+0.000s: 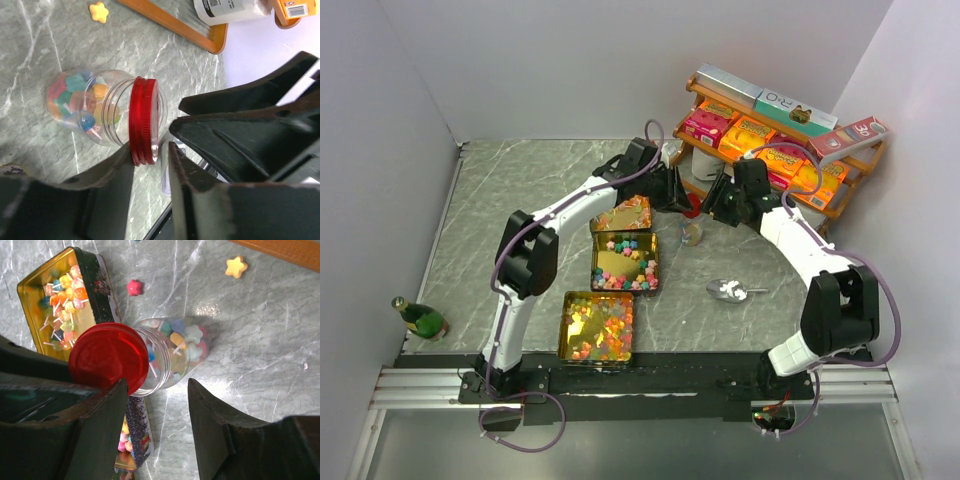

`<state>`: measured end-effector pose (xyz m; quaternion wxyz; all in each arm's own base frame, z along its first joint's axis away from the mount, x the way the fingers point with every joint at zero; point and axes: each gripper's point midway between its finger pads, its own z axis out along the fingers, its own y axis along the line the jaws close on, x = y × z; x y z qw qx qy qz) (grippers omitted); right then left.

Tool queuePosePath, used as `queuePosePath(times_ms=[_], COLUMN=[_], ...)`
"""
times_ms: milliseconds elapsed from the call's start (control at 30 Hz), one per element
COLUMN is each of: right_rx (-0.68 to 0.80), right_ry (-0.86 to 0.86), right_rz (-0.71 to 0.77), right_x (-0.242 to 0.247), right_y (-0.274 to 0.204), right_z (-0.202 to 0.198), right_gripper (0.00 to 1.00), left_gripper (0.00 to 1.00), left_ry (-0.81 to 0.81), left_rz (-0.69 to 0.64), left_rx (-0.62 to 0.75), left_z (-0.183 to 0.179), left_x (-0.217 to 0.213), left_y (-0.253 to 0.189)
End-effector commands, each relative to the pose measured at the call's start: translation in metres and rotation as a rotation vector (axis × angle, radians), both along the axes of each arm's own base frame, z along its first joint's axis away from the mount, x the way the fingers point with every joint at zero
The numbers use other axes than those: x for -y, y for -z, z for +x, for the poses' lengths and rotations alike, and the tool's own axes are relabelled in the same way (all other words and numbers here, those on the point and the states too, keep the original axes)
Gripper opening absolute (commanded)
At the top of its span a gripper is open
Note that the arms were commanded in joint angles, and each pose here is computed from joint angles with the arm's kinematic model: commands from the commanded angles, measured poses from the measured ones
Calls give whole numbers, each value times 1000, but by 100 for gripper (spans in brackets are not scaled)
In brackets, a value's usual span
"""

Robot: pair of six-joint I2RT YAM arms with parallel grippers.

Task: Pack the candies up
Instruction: Close the bottle lid on the packing bottle.

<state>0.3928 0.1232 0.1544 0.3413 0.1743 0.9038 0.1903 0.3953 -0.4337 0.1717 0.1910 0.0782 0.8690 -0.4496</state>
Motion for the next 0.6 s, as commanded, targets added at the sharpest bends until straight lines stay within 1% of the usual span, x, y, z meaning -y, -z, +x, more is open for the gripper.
queuePosePath(times_ms=[0, 100, 333, 433, 567], right_rx=[55, 63, 54, 50, 50], right_ry=[18, 9, 7, 7, 7], right_rz=[5, 18, 24, 23, 23], right_x=[3, -1, -2, -3, -3], right_y=[-11, -12, -7, -5, -5], right_z=[16, 19, 22, 24, 24], right_gripper=[59, 59, 58, 59, 58], left_gripper=[40, 41, 41, 39, 34], left_ry=[-12, -13, -22, -35, -41], left_rz=[-33, -19, 40, 87, 106], left_rx=[89, 86, 61, 55, 56], left_z=[-5, -7, -6, -3, -3], left_x=[-5, -7, -10, -15, -16], left_y=[-49, -47, -30, -19, -13])
